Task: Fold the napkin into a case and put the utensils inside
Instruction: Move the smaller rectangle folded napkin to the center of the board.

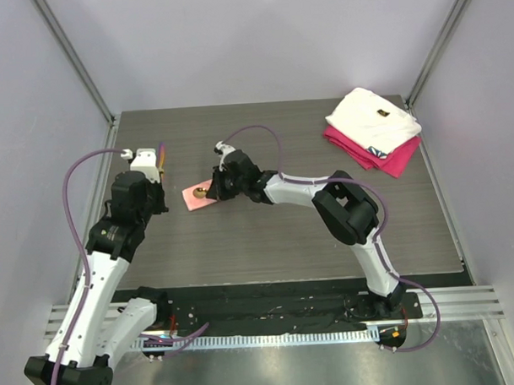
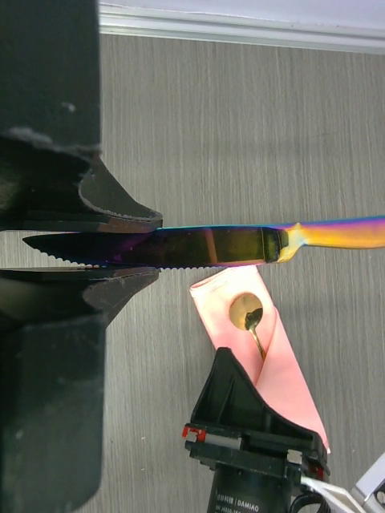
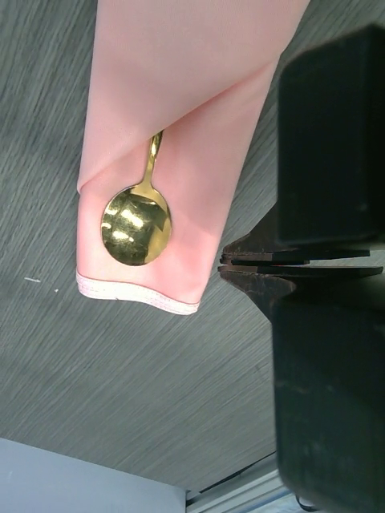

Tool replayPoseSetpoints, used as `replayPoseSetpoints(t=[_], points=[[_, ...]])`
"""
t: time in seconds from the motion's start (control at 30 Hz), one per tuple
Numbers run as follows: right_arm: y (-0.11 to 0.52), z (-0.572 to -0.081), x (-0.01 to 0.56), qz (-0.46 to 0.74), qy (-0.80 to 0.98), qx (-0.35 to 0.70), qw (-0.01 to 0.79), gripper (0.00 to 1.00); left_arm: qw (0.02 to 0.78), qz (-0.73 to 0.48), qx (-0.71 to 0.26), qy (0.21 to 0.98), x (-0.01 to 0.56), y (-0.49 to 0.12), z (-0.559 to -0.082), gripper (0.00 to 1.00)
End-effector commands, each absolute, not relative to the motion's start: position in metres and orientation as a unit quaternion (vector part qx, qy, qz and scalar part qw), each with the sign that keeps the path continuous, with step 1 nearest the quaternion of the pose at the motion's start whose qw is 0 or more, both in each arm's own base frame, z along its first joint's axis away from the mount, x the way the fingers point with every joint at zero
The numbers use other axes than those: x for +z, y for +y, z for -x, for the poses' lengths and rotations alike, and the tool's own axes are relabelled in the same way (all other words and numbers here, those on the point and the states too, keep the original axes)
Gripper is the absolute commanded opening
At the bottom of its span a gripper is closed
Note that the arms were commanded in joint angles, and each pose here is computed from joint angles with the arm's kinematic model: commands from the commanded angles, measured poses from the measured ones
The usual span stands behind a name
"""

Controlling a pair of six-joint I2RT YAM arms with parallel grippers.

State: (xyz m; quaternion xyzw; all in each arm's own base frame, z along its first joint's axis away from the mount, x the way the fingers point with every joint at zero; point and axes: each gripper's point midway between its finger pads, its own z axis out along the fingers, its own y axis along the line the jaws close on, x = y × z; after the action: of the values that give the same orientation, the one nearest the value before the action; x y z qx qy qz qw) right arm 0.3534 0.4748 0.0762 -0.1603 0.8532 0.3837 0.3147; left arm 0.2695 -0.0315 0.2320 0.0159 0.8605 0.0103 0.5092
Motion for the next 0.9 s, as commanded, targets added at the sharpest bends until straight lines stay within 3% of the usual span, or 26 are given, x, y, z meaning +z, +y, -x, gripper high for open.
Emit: replayPoseSetpoints(t=[0.0,0.87], points=[[0.482,-0.366,0.084,0.163,0.849,0.377,0.333,0.01,0.553,-0.014,-0.021,0.833,0.256,-0.041,-0.275,0.00],[0.469,-0.370,0.038,0.208,0.877,0.301,0.312,0.01,0.552,-0.061,-0.108,0.825,0.276,-0.073,-0.259,0.00]])
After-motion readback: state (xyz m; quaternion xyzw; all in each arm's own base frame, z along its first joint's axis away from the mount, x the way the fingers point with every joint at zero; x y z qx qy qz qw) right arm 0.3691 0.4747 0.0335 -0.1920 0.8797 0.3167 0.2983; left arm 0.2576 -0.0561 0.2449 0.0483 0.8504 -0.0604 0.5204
